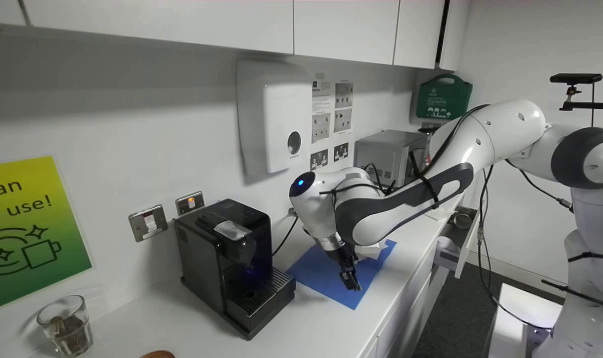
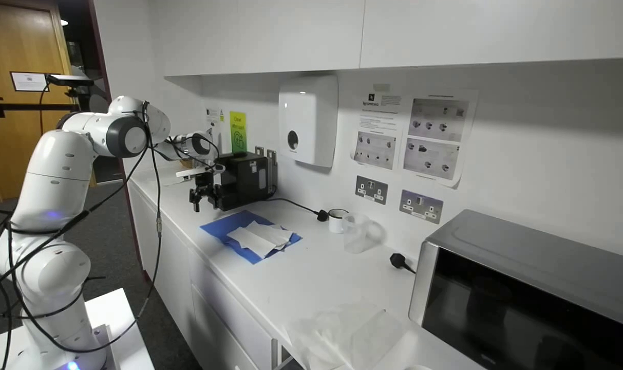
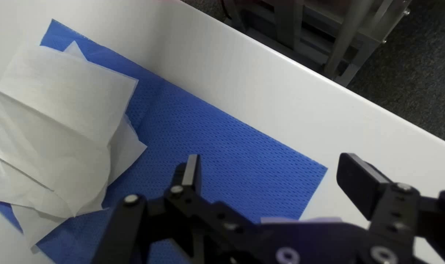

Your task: Unfold the blue placemat, place the white napkins on the mat then fold the mat in half

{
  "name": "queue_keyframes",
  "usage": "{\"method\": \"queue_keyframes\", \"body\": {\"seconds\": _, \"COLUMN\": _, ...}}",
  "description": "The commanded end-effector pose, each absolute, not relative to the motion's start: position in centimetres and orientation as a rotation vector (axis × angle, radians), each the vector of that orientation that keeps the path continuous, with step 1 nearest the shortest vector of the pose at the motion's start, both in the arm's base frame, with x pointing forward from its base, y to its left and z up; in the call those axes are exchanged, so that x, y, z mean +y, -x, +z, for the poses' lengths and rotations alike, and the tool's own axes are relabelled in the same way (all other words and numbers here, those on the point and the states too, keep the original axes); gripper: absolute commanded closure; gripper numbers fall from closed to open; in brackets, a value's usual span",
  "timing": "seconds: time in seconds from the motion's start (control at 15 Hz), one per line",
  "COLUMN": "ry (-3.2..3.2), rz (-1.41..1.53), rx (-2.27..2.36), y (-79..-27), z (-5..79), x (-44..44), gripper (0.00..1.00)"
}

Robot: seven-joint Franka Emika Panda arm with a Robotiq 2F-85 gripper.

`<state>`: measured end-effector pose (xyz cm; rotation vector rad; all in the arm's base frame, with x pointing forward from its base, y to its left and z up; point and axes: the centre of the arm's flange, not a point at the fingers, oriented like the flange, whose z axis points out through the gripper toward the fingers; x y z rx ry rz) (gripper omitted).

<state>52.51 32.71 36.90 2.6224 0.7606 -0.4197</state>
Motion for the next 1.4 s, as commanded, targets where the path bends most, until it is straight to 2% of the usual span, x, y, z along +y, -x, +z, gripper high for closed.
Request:
{"method": "queue_keyframes", "body": {"seconds": 0.0, "ry": -2.631, "rz": -0.377, "rx": 0.811, "y": -52.7, "z": 37.9, "x": 32.4, "gripper": 0.0}}
{"method": "queue_keyframes", "body": {"seconds": 0.73, "ry": -2.647, "rz": -0.37, "rx": 0.779, "y": -53.1, "z": 37.3, "x": 32.8, "gripper": 0.0}}
{"method": "queue_keyframes", "body": {"seconds": 1.07, "ry": -2.633, "rz": -0.302, "rx": 0.457, "y": -53.4, "z": 35.7, "x": 34.9, "gripper": 0.0}}
{"method": "queue_keyframes", "body": {"seconds": 1.33, "ry": -2.523, "rz": -0.227, "rx": 0.383, "y": -52.8, "z": 34.1, "x": 37.1, "gripper": 0.0}}
